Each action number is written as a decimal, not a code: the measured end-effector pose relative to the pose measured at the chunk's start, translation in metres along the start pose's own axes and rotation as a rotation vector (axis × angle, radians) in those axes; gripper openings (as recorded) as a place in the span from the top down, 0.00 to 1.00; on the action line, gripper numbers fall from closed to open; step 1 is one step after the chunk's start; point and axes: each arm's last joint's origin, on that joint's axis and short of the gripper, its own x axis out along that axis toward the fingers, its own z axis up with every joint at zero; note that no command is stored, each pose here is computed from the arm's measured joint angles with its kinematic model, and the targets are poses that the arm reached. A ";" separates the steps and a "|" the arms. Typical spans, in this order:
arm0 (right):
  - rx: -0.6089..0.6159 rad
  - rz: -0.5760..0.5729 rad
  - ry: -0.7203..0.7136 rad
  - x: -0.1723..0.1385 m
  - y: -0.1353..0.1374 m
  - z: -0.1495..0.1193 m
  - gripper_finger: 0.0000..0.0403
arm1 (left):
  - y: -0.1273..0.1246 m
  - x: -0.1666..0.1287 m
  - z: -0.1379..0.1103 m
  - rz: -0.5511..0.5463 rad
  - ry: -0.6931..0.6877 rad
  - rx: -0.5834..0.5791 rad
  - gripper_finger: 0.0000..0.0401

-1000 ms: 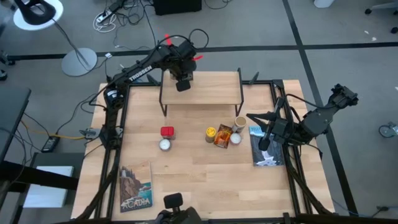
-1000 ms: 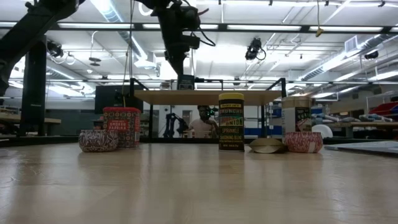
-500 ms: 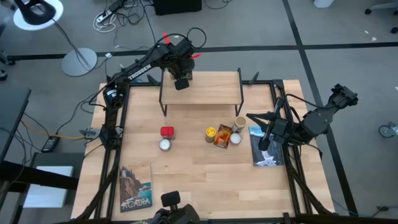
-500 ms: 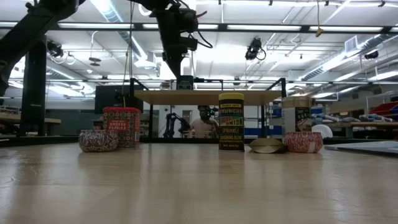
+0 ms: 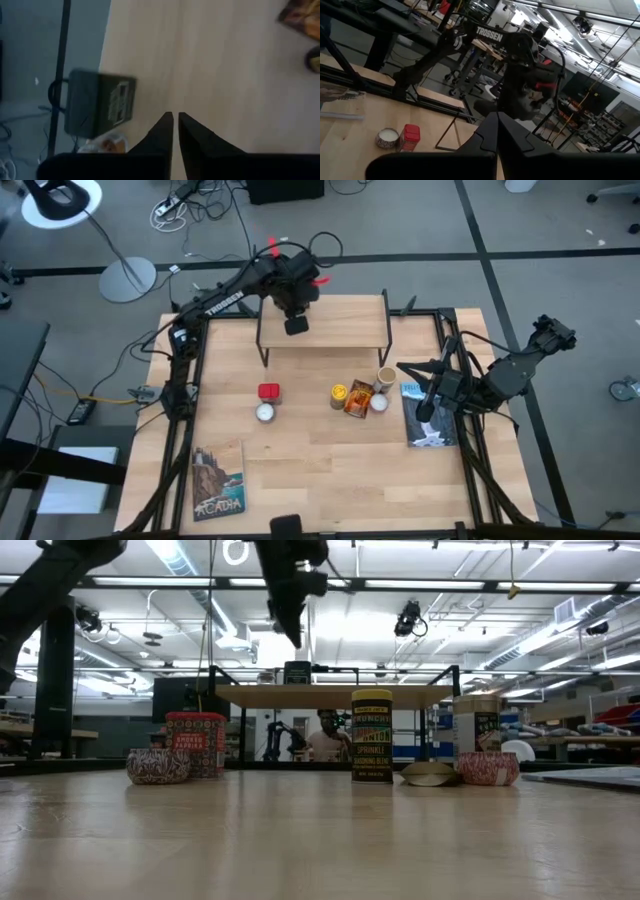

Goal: Shelf spices
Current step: Put the red seasoning can on the shelf

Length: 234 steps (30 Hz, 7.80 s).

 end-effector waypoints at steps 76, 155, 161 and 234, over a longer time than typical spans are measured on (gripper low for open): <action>-0.001 0.033 -0.043 -0.008 0.003 0.006 0.99 | -0.175 -0.014 -0.094 -0.028 0.096 -0.089 0.29; -0.004 0.036 -0.048 -0.008 0.003 0.006 0.99 | -0.186 0.057 -0.129 -0.228 0.222 -0.046 0.12; -0.004 0.036 -0.048 -0.008 0.003 0.006 0.99 | -0.185 0.058 -0.129 -0.170 0.214 -0.038 0.10; -0.003 0.021 -0.038 -0.006 0.002 0.005 0.99 | -0.137 -0.063 -0.051 -0.167 -0.227 0.100 0.48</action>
